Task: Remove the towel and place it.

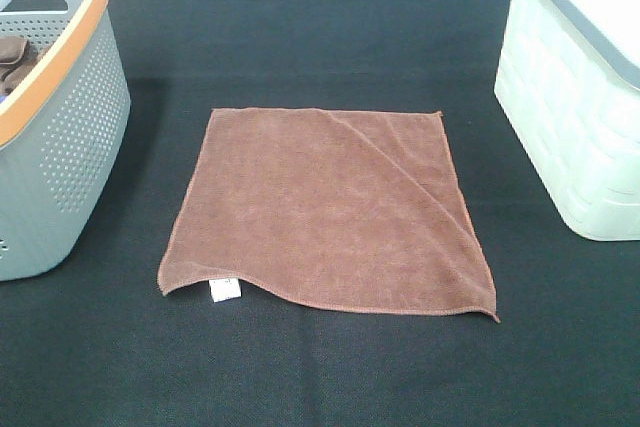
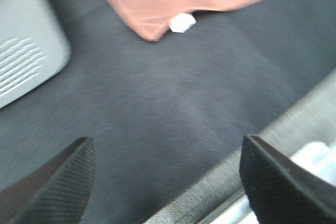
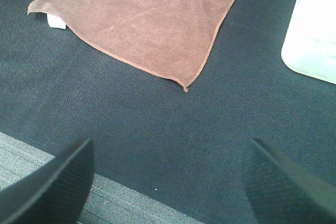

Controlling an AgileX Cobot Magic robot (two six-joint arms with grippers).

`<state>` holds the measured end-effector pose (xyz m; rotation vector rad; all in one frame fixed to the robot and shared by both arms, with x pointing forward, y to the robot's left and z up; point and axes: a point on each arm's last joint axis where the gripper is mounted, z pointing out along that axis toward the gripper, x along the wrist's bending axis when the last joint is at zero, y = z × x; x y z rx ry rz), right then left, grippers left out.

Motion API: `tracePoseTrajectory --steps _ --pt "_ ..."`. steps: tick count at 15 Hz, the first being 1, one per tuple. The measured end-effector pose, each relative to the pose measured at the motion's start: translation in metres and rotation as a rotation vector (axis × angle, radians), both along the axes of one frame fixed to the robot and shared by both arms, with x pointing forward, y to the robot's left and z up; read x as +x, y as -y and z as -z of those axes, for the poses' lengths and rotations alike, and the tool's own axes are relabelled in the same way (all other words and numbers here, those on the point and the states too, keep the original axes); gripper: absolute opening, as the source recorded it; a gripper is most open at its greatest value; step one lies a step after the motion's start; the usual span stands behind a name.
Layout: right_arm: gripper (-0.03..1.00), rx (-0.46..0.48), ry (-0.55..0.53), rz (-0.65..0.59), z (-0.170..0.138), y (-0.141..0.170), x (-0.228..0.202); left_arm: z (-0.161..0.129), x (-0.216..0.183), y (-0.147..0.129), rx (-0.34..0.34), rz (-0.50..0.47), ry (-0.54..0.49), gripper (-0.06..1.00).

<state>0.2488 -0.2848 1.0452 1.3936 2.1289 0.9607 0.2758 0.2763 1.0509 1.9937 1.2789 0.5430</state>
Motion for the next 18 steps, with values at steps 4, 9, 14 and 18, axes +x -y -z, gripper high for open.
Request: tracePoseTrajectory --steps 4,9,14,18 --pt "0.74 0.002 -0.001 0.029 0.0 0.0 0.0 -0.005 -0.025 -0.007 -0.021 -0.158 0.178 0.73" --pt "0.74 0.007 0.028 0.268 -0.001 0.003 0.0 -0.005 -0.044 -0.008 -0.034 -0.179 0.304 0.73" --pt "0.74 0.03 0.157 0.283 -0.001 0.003 -0.019 -0.005 -0.044 -0.008 -0.034 -0.179 0.304 0.73" --pt "0.74 0.035 0.174 0.282 -0.001 0.003 -0.022 -0.005 -0.044 -0.008 -0.034 -0.179 0.304 0.73"
